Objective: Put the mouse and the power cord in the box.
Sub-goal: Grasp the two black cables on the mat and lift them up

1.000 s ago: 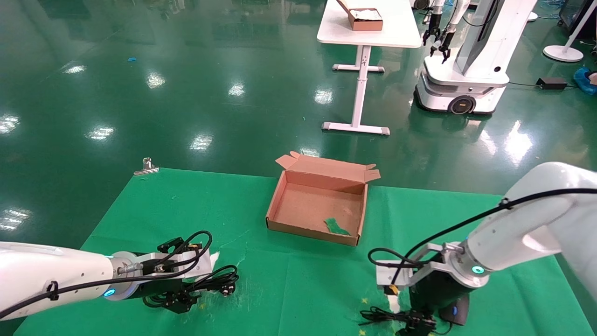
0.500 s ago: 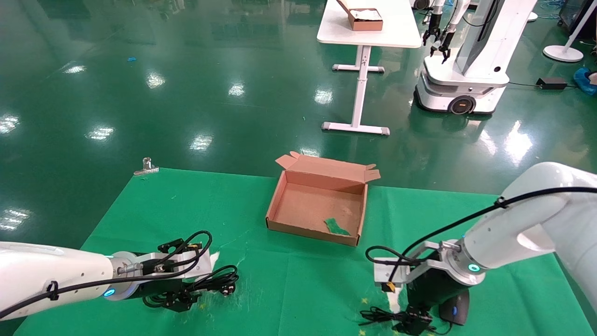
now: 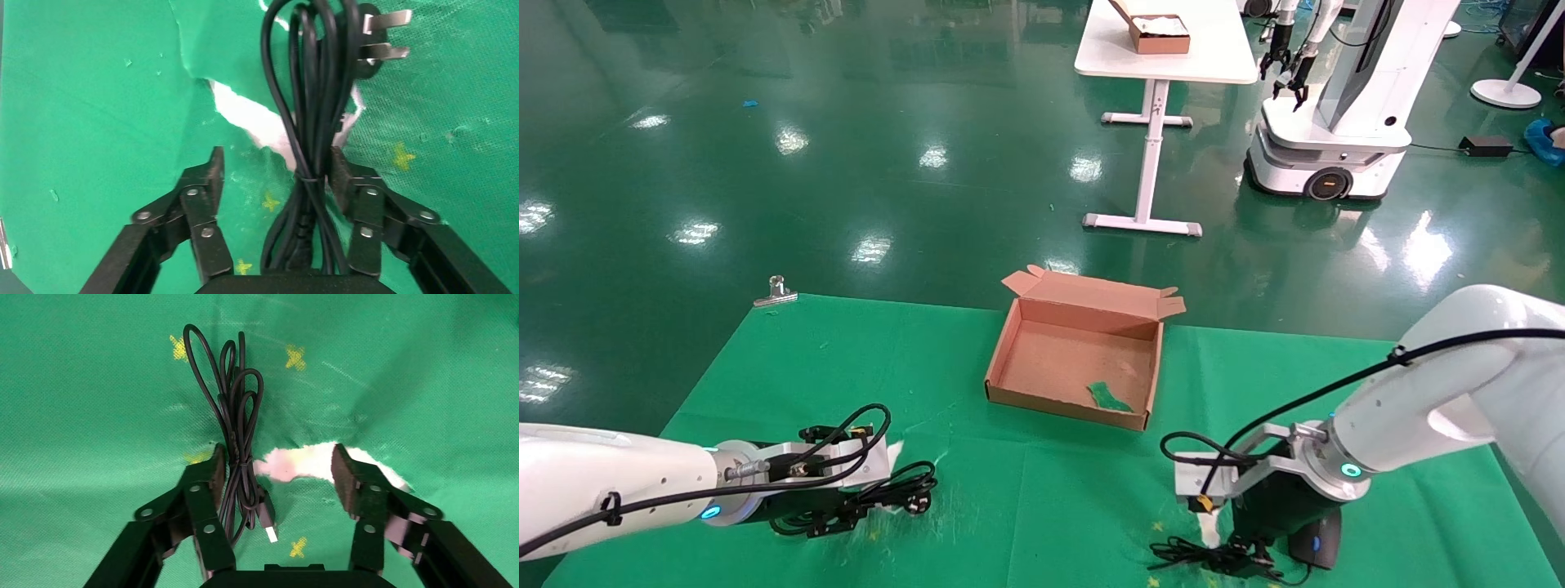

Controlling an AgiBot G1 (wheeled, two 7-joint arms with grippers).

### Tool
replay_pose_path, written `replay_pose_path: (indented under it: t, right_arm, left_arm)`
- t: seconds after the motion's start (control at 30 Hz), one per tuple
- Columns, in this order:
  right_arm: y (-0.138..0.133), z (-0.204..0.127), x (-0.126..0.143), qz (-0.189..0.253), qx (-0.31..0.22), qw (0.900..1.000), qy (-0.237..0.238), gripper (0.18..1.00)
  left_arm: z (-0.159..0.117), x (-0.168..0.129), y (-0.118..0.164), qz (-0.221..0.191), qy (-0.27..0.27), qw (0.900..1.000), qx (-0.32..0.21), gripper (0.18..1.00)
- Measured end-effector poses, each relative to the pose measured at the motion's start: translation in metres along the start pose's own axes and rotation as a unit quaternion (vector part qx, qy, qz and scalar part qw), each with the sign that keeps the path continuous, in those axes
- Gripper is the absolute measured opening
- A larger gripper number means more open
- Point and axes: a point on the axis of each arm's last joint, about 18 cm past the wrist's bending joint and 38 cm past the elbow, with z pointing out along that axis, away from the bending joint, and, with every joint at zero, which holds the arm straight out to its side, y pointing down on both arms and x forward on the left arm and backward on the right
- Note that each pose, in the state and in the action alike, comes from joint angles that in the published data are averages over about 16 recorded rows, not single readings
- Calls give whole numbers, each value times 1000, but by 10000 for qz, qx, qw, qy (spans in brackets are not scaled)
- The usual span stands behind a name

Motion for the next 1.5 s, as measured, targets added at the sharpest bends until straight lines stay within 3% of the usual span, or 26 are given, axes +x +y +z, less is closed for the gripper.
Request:
replay_pose_path:
  t: [0.57,0.77,1.03,1.27,1.5]
  right_arm:
    - [0,0,-1,-4,14,10000,-11,368]
    - [0,0,0,-5,15,10000,-7,285]
    - [-5,-20,12,-109,66,9998,170,232]
    - [-12,-65,37,-274,92,9979,584,221]
    - [-15,-120,59,-378,-27,9933,1095,221]
  left_arm:
    - [0,0,0,0,0,10000,-1,369]
    - [-1,-1,0,-4,-3,10000,7,295]
    - [-21,-15,-9,-71,13,9995,299,267]
    - [-53,-39,-46,-74,1,9947,1023,266]
    - [-59,-57,-121,125,-212,9830,1818,265]
